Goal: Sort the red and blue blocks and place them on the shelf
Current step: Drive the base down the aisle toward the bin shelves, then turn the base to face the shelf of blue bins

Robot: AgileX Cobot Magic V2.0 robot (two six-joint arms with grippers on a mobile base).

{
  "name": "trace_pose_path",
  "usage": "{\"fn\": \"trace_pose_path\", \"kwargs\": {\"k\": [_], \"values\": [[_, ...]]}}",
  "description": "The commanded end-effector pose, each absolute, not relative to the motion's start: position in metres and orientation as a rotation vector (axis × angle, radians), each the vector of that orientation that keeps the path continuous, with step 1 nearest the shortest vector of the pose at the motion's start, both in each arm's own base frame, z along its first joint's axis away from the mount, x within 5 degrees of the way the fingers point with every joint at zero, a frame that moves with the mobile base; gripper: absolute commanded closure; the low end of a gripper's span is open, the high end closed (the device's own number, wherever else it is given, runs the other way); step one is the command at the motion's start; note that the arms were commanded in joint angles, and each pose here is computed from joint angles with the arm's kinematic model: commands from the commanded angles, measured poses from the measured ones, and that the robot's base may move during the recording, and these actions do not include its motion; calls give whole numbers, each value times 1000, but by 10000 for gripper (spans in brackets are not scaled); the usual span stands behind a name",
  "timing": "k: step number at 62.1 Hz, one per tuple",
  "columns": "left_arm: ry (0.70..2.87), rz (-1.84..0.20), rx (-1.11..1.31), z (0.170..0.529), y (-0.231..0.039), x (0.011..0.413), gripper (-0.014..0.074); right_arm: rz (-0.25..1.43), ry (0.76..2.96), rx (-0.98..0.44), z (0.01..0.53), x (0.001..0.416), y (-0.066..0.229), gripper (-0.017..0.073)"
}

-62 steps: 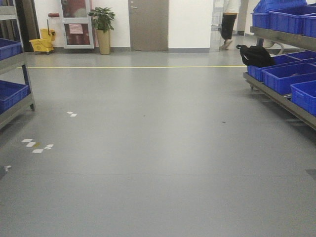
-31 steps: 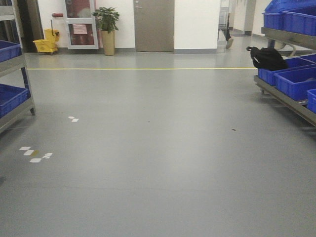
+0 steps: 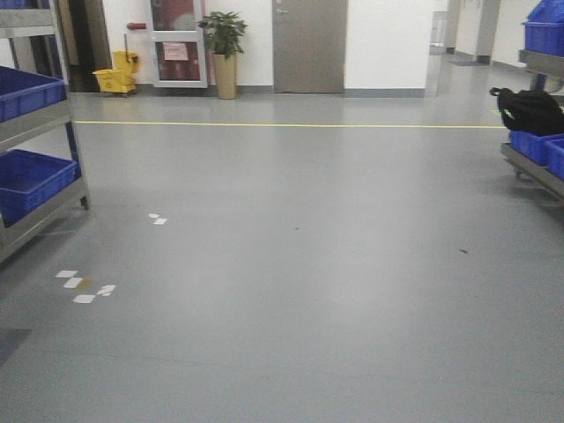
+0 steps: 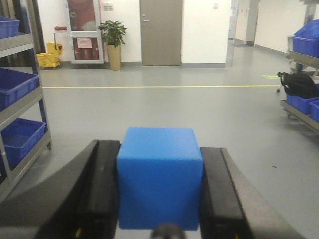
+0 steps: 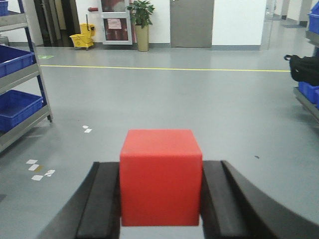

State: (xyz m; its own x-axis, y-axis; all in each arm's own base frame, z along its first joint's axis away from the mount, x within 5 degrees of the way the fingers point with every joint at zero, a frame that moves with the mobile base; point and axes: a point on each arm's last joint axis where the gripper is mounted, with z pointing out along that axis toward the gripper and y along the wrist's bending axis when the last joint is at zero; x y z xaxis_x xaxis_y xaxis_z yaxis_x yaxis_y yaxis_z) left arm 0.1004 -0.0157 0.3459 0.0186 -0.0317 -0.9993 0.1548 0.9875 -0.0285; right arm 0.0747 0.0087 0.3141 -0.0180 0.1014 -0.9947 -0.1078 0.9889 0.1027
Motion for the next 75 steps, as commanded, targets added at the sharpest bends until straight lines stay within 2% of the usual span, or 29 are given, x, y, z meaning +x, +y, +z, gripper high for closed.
{"fn": "trace_pose_path", "kwargs": {"k": [1, 75], "values": [[1428, -154, 92, 364, -16, 99, 405, 151, 1475, 3, 330, 74, 7, 197], [1428, -154, 92, 364, -16, 99, 405, 151, 1475, 3, 330, 74, 7, 197]]}}
